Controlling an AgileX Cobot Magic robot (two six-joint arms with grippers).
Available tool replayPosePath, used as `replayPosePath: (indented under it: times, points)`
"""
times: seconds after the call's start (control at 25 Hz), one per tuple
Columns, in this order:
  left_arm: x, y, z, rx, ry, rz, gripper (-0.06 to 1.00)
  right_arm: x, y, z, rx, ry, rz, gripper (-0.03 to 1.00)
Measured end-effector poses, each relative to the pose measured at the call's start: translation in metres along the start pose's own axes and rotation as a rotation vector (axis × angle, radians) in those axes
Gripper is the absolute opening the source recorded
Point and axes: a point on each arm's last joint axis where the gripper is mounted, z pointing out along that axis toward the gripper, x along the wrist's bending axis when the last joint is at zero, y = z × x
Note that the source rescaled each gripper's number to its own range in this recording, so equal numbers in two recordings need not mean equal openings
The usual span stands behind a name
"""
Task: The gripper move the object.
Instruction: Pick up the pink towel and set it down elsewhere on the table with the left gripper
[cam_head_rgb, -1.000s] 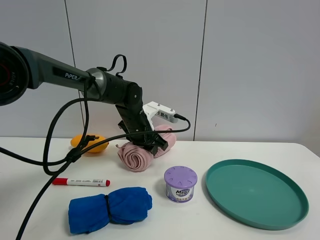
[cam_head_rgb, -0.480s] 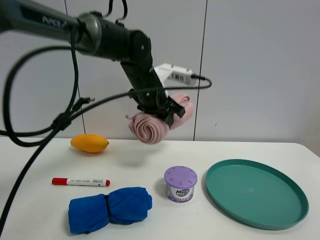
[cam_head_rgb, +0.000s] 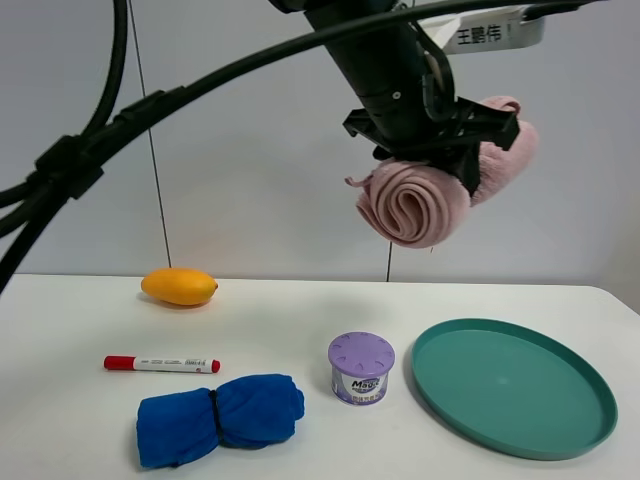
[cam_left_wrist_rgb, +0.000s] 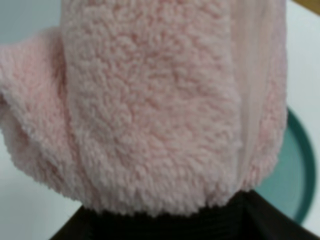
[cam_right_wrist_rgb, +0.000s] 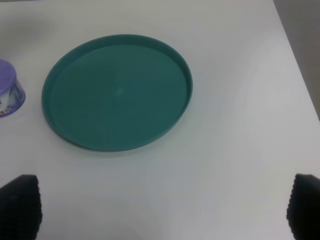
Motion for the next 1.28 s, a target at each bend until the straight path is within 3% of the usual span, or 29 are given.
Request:
replayPosePath:
  times: [0.32,0.48,0.6,0.72,0.84,1.0,1.28]
  points:
    - [-0.076,-0.006,0.002,0.031,-0.125,0.115,0.0,0.0,0.0,0.0,0.0,0.0,0.0,1.0]
    - [-0.107,-0.013,0.0,0.065,-0.187,0.276,0.0,0.0,0.0,0.0,0.0,0.0,0.0,1.0]
    - [-0.119,-0.02,0.001,0.095,-0.23,0.413,0.0,0.0,0.0,0.0,0.0,0.0,0.0,1.0]
    - [-0.119,-0.029,0.01,0.128,-0.243,0.502,0.0,0.0,0.0,0.0,0.0,0.0,0.0,1.0]
    - [-0.113,-0.045,0.025,0.188,-0.246,0.53,0.0,0.0,0.0,0.0,0.0,0.0,0.0,1.0]
    - [-0.099,-0.067,0.039,0.271,-0.241,0.514,0.0,0.0,0.0,0.0,0.0,0.0,0.0,1.0]
    - [-0.055,-0.094,0.054,0.36,-0.194,0.442,0.0,0.0,0.0,0.0,0.0,0.0,0.0,1.0]
